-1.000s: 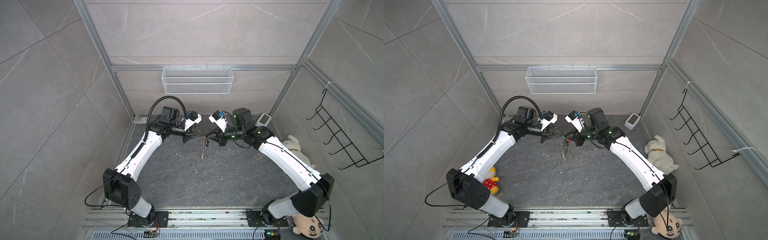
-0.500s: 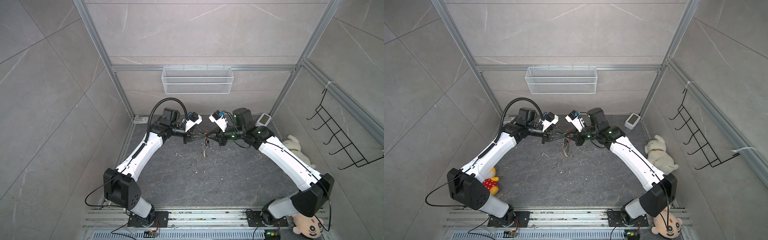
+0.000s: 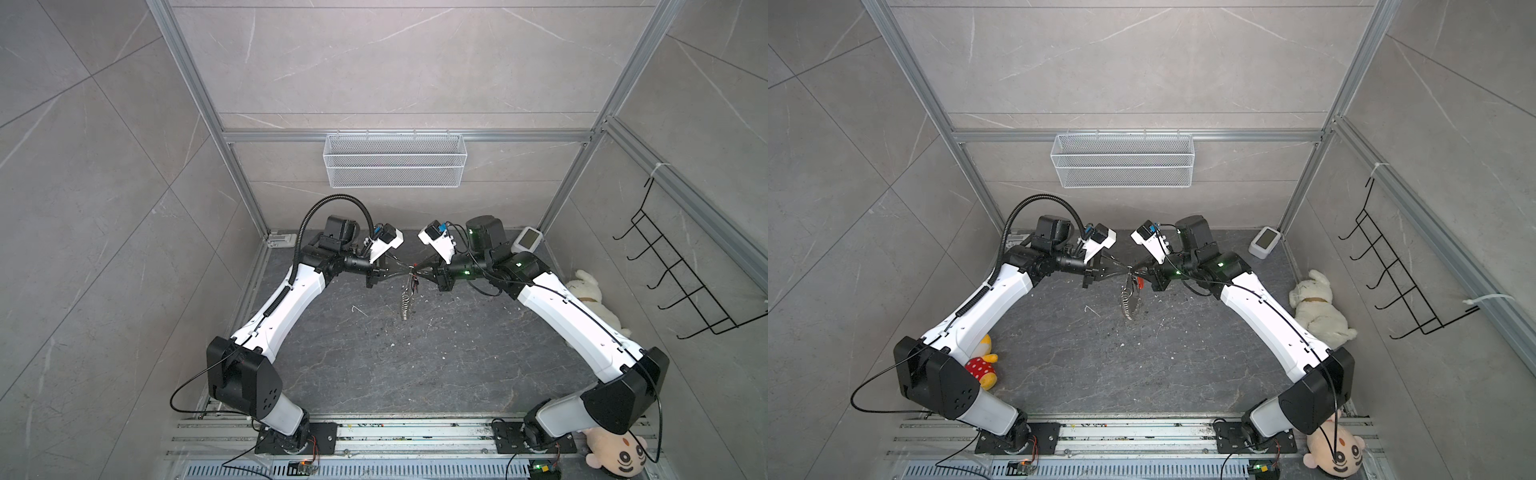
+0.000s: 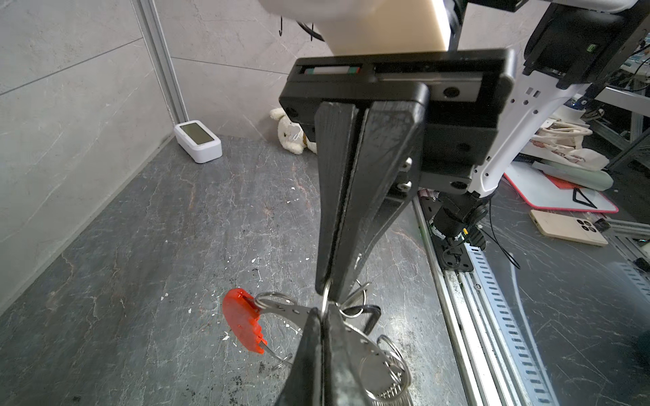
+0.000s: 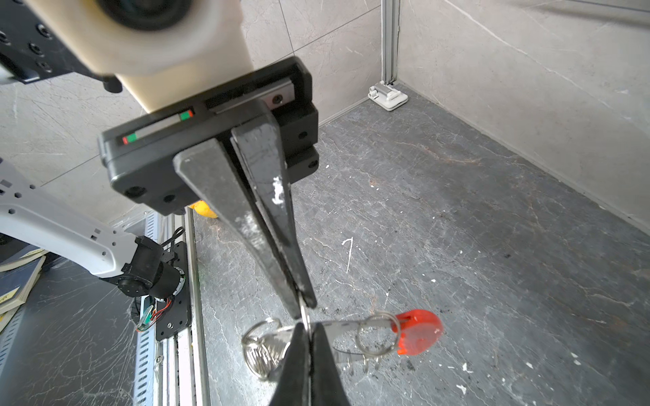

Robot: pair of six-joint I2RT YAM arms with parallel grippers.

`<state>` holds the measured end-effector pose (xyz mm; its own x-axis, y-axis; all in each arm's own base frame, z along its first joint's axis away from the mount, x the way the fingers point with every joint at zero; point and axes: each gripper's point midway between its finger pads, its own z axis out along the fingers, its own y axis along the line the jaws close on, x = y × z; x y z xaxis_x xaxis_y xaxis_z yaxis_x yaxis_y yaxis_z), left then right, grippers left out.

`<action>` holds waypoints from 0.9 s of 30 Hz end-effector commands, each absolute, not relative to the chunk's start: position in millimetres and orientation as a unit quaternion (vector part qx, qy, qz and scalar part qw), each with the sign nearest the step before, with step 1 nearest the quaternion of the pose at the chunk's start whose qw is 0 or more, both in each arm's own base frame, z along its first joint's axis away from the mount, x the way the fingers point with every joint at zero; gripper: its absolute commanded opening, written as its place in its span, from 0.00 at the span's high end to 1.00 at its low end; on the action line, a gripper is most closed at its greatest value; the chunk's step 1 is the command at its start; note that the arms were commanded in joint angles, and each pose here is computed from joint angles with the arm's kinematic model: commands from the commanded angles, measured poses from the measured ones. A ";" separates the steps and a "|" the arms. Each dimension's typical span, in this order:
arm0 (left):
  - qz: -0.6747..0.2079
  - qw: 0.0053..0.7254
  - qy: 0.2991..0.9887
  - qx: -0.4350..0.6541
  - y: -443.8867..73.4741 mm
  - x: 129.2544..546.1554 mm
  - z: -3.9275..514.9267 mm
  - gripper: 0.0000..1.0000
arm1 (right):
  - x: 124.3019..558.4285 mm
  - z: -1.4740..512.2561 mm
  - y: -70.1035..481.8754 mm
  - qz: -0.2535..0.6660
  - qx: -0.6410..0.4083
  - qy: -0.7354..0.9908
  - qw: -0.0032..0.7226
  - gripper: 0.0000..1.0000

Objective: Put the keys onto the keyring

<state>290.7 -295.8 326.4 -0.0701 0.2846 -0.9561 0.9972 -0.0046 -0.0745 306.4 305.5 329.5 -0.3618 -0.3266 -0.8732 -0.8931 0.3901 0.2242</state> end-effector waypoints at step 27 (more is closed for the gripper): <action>-0.510 0.545 0.486 0.455 -290.8 295.5 391.5 1.00 | 321.9 354.2 293.7 0.493 -0.325 0.699 0.404 0.67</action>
<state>306.7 -297.2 353.6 -0.1088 -0.0387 -0.9933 0.9911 0.0724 -0.1114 323.7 290.0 348.6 -0.4716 -0.0689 -0.8791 -0.8413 0.3340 0.4251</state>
